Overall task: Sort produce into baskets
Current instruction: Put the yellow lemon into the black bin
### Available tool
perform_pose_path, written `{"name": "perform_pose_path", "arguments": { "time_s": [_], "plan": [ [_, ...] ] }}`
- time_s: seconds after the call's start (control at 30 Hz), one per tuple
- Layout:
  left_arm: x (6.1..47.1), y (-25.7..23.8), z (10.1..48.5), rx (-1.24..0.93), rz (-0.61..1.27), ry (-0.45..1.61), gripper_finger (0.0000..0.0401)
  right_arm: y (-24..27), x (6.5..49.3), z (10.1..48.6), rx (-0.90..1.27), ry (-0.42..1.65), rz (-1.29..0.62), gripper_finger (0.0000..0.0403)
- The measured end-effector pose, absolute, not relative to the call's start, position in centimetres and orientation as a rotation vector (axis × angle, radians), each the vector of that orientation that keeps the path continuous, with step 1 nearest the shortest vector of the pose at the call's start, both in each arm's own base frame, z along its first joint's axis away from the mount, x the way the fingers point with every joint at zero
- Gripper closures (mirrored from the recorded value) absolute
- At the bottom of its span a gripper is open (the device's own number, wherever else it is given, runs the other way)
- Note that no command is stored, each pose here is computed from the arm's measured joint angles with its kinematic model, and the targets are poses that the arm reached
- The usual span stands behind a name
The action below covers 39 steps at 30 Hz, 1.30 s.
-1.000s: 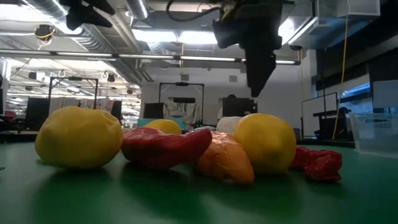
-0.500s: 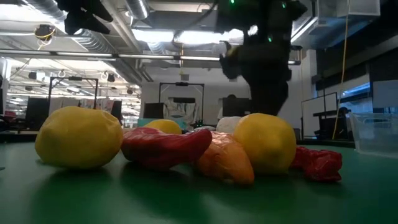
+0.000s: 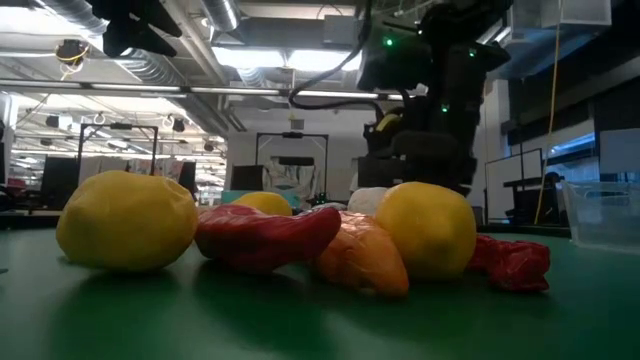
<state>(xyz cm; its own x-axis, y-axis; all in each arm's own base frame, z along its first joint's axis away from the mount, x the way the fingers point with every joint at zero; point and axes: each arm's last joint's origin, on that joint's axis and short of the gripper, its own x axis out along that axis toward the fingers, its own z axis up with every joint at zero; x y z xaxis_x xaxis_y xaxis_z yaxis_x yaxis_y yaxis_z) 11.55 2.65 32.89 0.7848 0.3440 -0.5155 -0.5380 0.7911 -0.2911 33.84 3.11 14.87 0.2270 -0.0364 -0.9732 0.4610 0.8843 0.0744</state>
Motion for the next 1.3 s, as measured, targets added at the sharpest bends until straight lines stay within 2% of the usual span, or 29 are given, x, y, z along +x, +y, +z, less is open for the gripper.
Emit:
{"name": "perform_pose_path", "arguments": {
  "time_s": [0.13,0.2,0.4,0.57,0.7,1.03,1.3],
  "plan": [
    [11.5,2.7,32.9,-0.446,0.493,0.46,0.0216,3.1,33.7,14.8,0.396,1.316,-0.344,0.0205],
    [11.5,2.7,32.9,-0.447,0.493,0.46,0.0216,3.2,33.7,14.9,0.398,1.314,-0.338,0.0237],
    [11.5,2.7,32.9,-0.447,0.494,0.46,0.0216,3.2,33.6,16.1,0.429,1.292,-0.347,0.0237],
    [11.5,2.7,32.9,-0.443,0.493,0.462,0.0216,4.1,32.9,18.9,0.457,1.213,-0.329,0.0236],
    [11.5,2.6,32.8,-0.445,0.495,0.467,0.0216,5.7,31.0,21.6,0.518,1.186,-0.341,0.0216],
    [11.4,2.6,32.7,-0.445,0.498,0.483,0.0216,12.4,22.3,26.8,0.722,1.235,-0.47,0.0231],
    [11.4,2.6,32.7,-0.45,0.5,0.481,0.0216,17.4,14.8,27.7,0.88,1.319,-0.668,0.0215]
  ]
}}
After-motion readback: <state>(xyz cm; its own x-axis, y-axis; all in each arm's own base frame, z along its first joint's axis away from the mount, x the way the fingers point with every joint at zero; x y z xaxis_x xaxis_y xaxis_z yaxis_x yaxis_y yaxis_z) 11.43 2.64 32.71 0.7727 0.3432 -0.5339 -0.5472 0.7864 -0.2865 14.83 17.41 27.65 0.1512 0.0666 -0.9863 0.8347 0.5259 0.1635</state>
